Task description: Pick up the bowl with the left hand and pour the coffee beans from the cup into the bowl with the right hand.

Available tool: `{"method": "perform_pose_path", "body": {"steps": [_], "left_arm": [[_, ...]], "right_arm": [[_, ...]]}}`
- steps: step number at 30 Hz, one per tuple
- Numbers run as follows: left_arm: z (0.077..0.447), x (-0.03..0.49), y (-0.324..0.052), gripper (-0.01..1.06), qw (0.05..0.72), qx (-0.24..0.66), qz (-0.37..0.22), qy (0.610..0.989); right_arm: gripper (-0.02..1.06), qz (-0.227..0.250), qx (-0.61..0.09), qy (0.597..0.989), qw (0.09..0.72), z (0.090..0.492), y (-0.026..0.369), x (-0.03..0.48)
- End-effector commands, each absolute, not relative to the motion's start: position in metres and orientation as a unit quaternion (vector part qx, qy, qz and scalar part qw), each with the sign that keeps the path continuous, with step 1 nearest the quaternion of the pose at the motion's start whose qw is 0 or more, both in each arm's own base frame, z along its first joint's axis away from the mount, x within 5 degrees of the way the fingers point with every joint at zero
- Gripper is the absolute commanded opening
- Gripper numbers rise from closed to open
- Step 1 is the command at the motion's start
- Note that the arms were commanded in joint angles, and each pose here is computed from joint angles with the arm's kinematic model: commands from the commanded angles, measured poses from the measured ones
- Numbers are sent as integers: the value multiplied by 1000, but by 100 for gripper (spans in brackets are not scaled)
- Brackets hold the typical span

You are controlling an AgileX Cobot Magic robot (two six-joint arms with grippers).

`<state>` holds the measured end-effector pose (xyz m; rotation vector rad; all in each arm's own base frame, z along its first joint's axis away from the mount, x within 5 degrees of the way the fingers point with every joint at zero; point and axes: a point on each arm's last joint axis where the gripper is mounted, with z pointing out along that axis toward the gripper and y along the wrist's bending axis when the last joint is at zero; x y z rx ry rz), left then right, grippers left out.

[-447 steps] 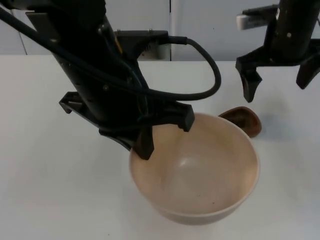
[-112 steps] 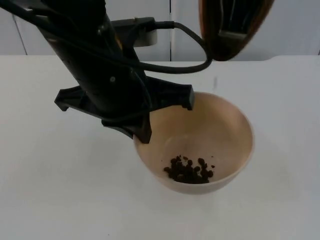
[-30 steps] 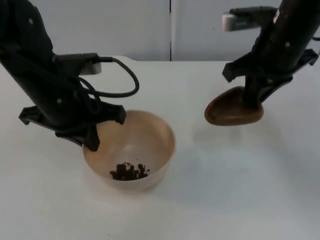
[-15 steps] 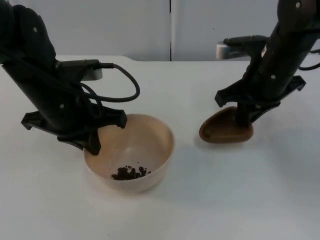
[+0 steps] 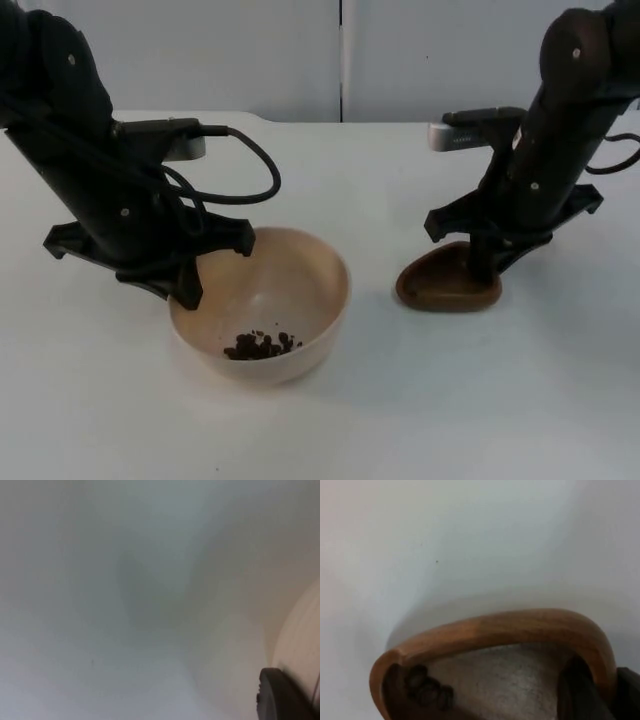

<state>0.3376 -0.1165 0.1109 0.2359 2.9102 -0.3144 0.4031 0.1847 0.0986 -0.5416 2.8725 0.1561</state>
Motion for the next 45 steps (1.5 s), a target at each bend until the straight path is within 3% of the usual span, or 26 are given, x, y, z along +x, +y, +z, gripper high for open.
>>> {"method": "perform_pose_path", "body": {"steps": [1,5,7,9,10,13,14,15,17,19,25,39,45], "left_arm": [[109,339,-115,0,109,80,-104,985],[109,339,-116,1,110,79,-105,985],[109,339,-116,10,111,79,-105,985],[109,339,-116,26,112,78,-105,985],[109,339,-116,26,112,78,-105,985],[109,339,-116,58,112,78,-105,985],[109,339,-116,70,112,78,-105,985],[109,339,-116,70,112,78,-105,985],[111,340,-116,81,115,78,-105,985],[113,340,-116,86,121,78,-106,984],[135,340,-116,87,151,80,-111,979],[245,320,-109,87,298,91,-140,940],[279,301,-105,87,325,100,-149,928]], "right_arm": [[0,48,-184,976,103,93,182,404],[0,49,-184,976,105,93,182,404],[1,49,-184,976,106,93,182,404],[8,50,-183,976,107,94,182,405],[8,50,-183,976,107,94,182,405],[34,51,-182,976,108,94,182,405],[50,52,-182,976,109,94,182,405],[50,52,-182,976,109,94,182,405],[67,53,-181,975,116,97,183,406],[76,56,-181,973,131,104,183,407],[78,61,-194,966,162,129,184,409],[78,79,-221,933,273,263,172,381],[78,85,-221,926,293,295,163,359]]}}
